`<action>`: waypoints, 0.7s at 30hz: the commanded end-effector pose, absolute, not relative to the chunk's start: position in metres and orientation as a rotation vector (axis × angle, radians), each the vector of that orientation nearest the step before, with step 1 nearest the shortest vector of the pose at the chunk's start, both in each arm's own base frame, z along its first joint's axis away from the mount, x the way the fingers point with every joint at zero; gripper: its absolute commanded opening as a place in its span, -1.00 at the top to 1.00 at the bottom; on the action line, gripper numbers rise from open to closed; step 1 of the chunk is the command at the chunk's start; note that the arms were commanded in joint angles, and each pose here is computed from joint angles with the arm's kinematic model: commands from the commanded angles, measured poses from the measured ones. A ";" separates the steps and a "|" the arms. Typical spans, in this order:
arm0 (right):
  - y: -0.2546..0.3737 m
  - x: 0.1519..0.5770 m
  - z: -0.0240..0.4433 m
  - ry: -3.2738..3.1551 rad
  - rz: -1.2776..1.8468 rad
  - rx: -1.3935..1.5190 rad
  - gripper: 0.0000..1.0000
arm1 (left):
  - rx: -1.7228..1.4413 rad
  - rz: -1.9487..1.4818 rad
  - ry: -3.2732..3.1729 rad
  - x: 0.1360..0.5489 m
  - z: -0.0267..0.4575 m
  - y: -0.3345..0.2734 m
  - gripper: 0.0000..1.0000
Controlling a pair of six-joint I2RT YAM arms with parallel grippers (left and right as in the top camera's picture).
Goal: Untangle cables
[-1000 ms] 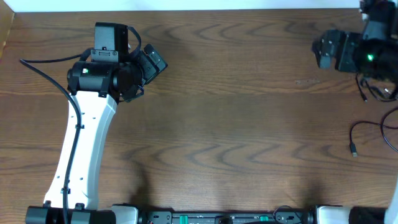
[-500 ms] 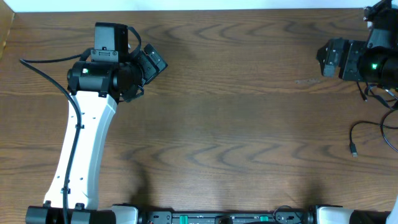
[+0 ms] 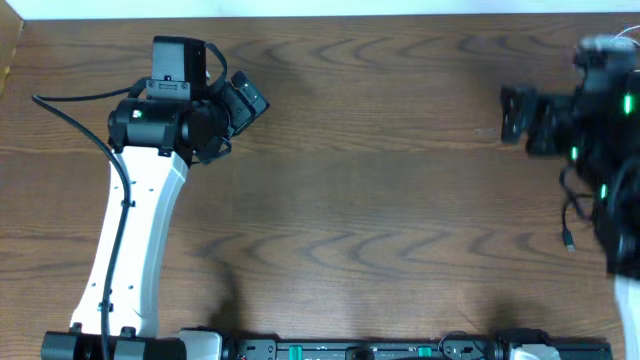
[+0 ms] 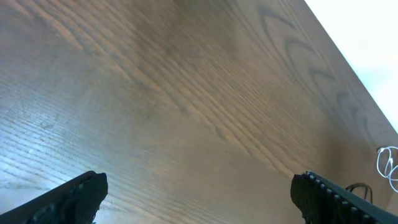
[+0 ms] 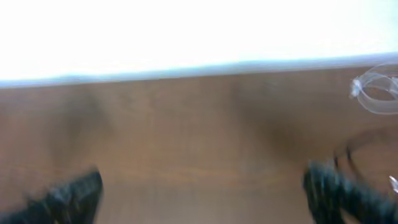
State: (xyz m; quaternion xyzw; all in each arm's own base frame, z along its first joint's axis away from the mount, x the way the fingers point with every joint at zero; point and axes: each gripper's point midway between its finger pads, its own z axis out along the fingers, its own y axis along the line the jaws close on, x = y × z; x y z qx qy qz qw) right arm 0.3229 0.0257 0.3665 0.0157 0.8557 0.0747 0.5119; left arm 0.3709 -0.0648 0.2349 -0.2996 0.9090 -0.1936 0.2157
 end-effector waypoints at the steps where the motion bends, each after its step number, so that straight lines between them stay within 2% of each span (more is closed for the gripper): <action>1: 0.014 0.291 0.343 1.939 0.107 0.065 -0.99 | -0.840 -0.519 2.516 0.370 0.234 -0.062 -0.99; 9: 0.008 0.252 0.280 1.685 0.115 0.090 -0.99 | -0.841 -0.520 2.516 0.370 0.234 -0.062 -0.99; 21: 0.009 0.246 0.201 1.536 0.173 0.122 -0.99 | -0.841 -0.520 2.516 0.370 0.234 -0.062 -0.99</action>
